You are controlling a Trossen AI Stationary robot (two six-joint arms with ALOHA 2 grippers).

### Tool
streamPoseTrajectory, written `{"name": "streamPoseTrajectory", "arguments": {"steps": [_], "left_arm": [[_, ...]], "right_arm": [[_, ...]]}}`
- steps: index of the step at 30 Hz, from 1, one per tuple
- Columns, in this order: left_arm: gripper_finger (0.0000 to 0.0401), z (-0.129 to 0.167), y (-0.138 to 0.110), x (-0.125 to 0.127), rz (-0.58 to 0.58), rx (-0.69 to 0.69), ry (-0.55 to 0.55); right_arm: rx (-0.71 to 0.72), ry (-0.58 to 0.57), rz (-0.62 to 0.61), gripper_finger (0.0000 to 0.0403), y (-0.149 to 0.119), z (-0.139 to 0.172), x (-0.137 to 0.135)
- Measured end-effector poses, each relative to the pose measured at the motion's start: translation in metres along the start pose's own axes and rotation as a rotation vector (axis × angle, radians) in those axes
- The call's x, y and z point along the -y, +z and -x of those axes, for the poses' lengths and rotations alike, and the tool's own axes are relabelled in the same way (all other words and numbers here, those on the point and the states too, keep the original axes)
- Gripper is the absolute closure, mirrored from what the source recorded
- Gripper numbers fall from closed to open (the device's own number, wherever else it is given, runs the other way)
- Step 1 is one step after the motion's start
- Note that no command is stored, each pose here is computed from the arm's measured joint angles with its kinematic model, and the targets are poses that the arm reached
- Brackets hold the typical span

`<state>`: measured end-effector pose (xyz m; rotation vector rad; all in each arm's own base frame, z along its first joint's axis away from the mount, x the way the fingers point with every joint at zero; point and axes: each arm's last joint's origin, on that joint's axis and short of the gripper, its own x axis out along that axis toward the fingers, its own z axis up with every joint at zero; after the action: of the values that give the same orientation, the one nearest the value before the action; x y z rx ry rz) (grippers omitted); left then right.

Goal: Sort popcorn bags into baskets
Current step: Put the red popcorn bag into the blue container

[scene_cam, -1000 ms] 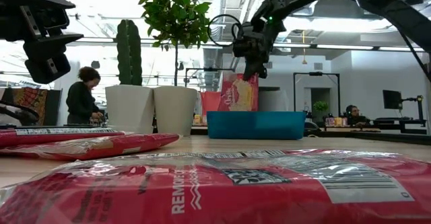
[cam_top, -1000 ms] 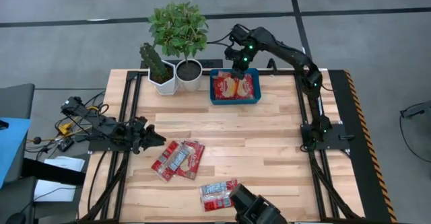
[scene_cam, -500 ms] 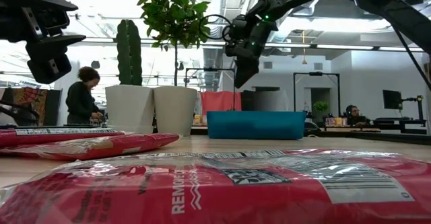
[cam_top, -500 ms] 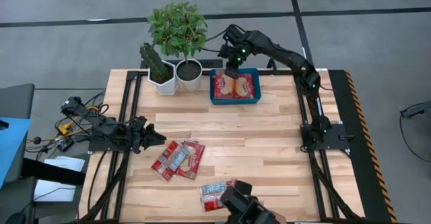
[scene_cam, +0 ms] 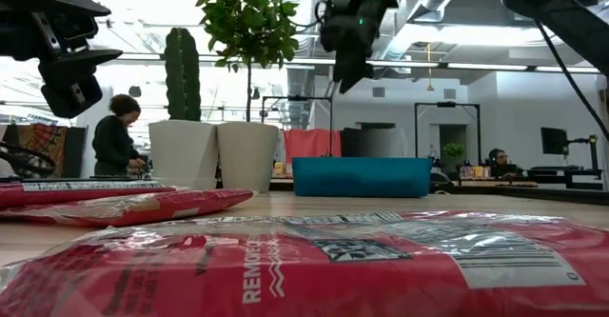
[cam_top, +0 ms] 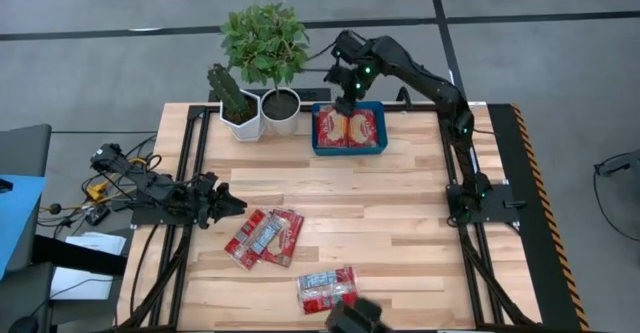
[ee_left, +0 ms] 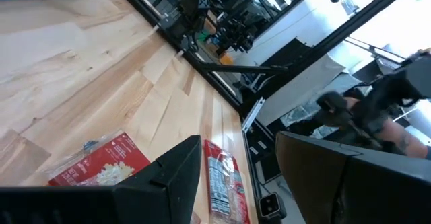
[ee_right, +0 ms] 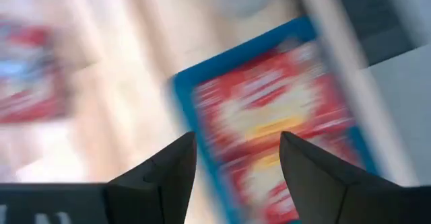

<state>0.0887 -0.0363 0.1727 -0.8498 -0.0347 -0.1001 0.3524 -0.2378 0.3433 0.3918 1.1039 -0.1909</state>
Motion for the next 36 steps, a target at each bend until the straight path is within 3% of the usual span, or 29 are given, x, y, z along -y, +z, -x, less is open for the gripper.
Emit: {"name": "streamPoseTrajectory", "arguments": {"steps": [5,11,16,21,29,36], "left_arm": [[0.0218,0.0,0.0,0.0,-0.009,-0.001,-0.001],[0.0218,0.0,-0.001,0.001,-0.006,-0.046,-0.043],[0.0218,0.0,-0.002,0.001,-0.014,-0.062,-0.055],[0.0218,0.0,-0.002,0.002,-0.026,-0.067,-0.06],[0.0218,0.0,-0.003,0.002,-0.028,-0.102,-0.088],[0.0218,0.0,-0.004,0.002,-0.055,-0.121,-0.104]], "right_arm": [[-0.185,0.131,0.025,0.0181,-0.012,-0.012,-0.053],[-0.259,0.301,0.163,0.0183,-0.024,-0.029,-0.155],[-0.329,0.255,0.298,0.0186,-0.052,-0.041,-0.239],[-0.307,0.195,0.391,0.0189,-0.084,-0.042,-0.306],[-0.243,0.139,0.324,0.019,-0.13,-0.038,-0.376],[-0.255,0.111,0.289,0.0189,-0.164,-0.063,-0.418]]}}
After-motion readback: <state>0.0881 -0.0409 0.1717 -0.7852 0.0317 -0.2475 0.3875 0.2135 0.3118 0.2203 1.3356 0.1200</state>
